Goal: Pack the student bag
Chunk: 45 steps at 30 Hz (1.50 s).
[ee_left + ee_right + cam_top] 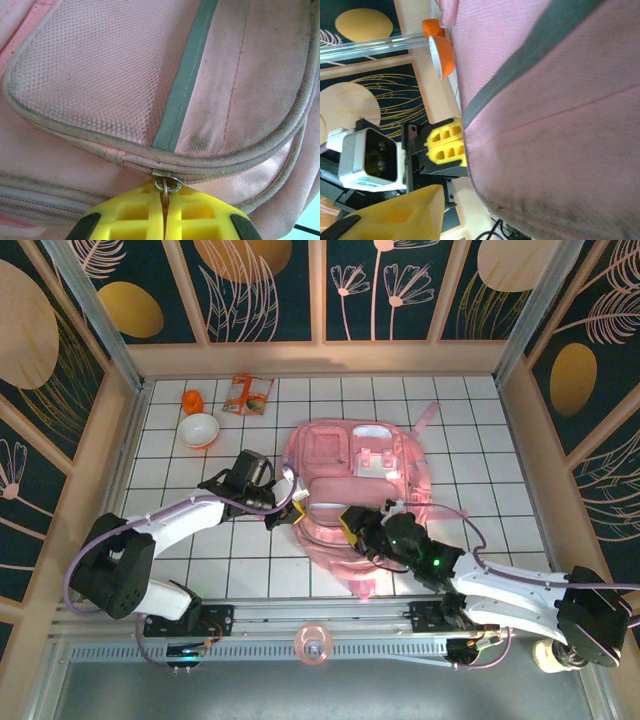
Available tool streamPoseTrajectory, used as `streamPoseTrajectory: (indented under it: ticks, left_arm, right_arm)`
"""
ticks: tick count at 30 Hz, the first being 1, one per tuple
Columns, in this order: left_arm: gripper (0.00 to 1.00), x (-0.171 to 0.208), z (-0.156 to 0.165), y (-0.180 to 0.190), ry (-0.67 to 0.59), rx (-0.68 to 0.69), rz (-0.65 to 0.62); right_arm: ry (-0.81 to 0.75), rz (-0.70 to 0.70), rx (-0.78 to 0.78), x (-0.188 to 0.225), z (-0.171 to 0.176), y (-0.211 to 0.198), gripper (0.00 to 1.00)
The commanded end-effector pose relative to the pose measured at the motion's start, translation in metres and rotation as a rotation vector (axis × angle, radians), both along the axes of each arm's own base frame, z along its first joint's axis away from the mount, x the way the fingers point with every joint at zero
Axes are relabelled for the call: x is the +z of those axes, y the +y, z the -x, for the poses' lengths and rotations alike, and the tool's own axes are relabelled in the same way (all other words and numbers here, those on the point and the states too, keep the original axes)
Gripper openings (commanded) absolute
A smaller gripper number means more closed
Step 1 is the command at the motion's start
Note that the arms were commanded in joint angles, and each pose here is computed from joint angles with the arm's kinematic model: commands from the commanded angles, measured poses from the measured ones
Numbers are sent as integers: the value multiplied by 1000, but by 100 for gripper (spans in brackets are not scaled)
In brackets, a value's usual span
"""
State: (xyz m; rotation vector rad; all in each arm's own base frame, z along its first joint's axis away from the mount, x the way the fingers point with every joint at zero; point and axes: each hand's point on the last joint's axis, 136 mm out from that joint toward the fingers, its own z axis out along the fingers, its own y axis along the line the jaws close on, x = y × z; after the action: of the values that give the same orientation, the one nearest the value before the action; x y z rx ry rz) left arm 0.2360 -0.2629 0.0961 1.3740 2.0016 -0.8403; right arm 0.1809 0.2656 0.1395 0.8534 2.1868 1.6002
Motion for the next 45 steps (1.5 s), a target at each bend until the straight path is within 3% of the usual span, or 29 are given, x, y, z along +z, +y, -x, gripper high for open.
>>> streamPoseTrajectory:
  ticks: [1,5,7,16,22,24,28,35,40,45]
  left_arm:
    - [0,8,3,-2,-26,-18,30]
    - [0,11,9,-4,-11,-34,49]
    - [0,14,14,-5,-3,-48,61]
    - [0,21,46,-21,58,-126,85]
    - [0,43,60,-51,82,-158,172]
    - [7,49,65,-60,76,-177,182]
    - [30,57,66,-65,32,-182,194]
    - [68,67,51,-40,-291,-169,102]
    - [79,64,26,-29,-564,-206,-33]
    - [81,60,8,-46,-650,-267,-55]
  right_arm:
    - [-43,-59,-66,14,-13,-1,37]
    - [-51,-40,-104,9,-19,-6,7]
    - [-62,-29,-118,7,-22,-8,0]
    - [-109,1,-135,9,-35,-5,0]
    - [-135,-6,-108,11,-41,6,0]
    - [-143,-5,-82,12,-42,11,0]
    - [-171,42,-12,8,-45,7,0]
    - [-298,325,309,4,-41,-20,0]
    - [-338,397,463,13,-43,-41,0]
    - [-359,410,522,19,-50,-50,0]
